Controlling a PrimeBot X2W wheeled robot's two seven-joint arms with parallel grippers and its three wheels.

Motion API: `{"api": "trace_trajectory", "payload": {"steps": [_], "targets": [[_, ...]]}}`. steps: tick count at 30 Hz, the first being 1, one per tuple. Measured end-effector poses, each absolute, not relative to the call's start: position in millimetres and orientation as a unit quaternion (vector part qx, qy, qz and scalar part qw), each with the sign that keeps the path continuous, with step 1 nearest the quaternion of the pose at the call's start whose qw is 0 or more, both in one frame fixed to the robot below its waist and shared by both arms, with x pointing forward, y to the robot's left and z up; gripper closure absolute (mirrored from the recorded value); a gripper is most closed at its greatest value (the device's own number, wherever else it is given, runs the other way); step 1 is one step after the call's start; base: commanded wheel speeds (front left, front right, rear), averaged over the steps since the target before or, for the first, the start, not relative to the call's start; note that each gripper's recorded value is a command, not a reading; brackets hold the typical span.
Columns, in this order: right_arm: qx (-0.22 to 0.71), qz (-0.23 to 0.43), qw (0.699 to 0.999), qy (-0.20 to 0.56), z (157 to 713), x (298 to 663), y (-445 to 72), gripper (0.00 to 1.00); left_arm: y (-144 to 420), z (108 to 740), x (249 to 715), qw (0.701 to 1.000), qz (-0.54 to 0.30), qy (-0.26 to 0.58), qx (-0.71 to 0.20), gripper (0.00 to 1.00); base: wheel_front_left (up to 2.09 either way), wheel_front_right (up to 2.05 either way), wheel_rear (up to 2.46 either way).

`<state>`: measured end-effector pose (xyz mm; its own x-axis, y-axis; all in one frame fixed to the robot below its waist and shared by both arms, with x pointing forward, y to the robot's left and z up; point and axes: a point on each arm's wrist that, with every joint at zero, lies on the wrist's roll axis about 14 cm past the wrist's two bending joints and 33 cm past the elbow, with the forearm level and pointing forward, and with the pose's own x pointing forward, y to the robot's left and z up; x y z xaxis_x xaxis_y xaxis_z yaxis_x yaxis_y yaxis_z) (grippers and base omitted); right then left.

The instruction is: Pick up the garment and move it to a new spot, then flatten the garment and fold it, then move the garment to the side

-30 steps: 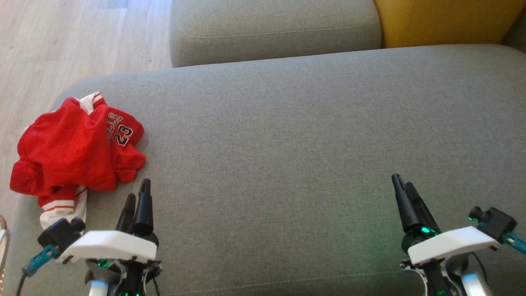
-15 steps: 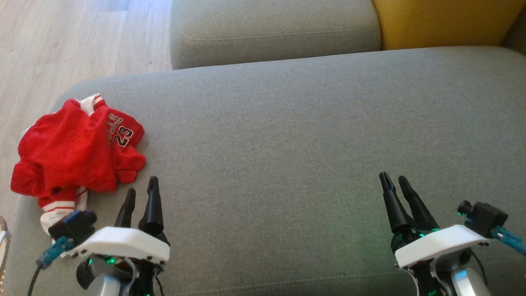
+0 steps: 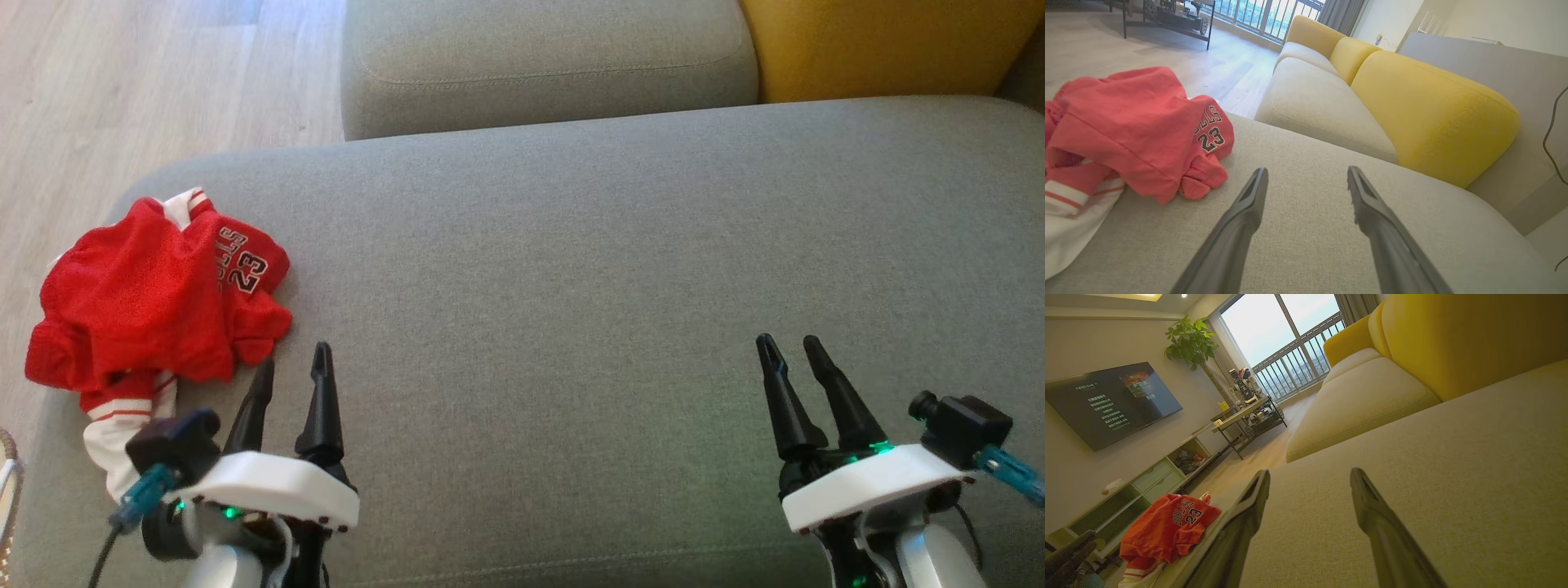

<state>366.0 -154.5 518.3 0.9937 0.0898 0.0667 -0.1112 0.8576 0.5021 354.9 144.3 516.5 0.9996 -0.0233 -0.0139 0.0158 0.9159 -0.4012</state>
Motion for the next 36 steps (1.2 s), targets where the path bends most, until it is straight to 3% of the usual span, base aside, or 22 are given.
{"api": "trace_trajectory", "payload": {"steps": [36], "targets": [[0.053, 0.084, 0.992, -0.082, 541, 362, -143, 0.00, 120, 549, 333, 0.994, -0.057, -0.097, -0.007, 0.00, 0.00, 0.00, 0.00]]}}
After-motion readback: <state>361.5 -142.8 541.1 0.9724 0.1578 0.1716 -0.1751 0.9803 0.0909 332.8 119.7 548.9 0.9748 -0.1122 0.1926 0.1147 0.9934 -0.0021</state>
